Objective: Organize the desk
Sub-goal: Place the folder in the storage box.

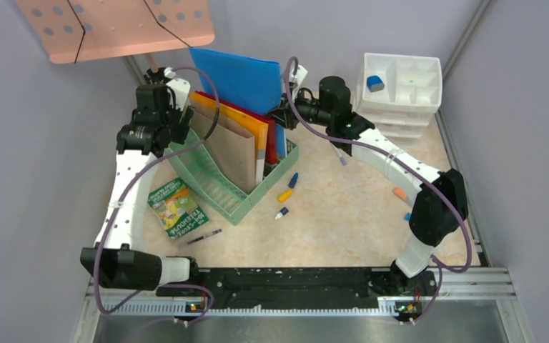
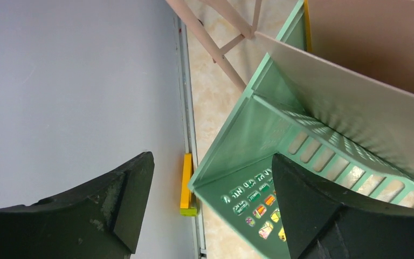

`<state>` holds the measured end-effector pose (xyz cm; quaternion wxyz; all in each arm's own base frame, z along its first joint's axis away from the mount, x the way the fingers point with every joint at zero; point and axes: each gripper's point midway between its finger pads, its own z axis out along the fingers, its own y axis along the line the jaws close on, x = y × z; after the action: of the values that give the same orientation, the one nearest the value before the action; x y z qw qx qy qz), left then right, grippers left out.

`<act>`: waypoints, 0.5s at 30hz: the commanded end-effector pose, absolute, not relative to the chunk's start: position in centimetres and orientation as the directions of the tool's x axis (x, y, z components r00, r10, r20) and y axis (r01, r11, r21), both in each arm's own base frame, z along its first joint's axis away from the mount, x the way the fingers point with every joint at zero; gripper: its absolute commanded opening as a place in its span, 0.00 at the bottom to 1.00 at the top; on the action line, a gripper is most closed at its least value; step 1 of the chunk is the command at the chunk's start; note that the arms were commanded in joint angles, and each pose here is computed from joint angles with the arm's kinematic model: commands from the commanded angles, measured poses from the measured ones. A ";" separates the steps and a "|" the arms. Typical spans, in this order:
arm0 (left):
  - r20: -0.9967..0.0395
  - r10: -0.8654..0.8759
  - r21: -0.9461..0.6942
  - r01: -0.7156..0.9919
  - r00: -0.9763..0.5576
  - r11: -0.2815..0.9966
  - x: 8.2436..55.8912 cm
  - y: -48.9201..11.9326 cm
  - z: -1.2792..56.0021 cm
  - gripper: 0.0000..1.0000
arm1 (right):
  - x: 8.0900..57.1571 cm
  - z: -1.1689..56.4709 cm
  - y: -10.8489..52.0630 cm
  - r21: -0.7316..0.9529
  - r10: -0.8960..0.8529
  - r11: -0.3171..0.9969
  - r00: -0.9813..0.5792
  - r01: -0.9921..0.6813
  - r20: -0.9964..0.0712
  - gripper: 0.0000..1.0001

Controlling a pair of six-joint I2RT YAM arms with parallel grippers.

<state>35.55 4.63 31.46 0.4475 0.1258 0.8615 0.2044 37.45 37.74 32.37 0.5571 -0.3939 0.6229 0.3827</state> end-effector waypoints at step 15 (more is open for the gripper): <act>-0.643 0.415 0.448 0.123 -0.644 0.885 37.5 4.9 29.2 0.59 | 38.1 34.2 39.7 0.053 0.088 0.366 -0.022 -0.929 -0.996 0.00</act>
<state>37.53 5.18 27.28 0.3705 0.1507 0.8963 0.1915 38.06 38.64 32.17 0.5652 -0.3713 0.6131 0.4084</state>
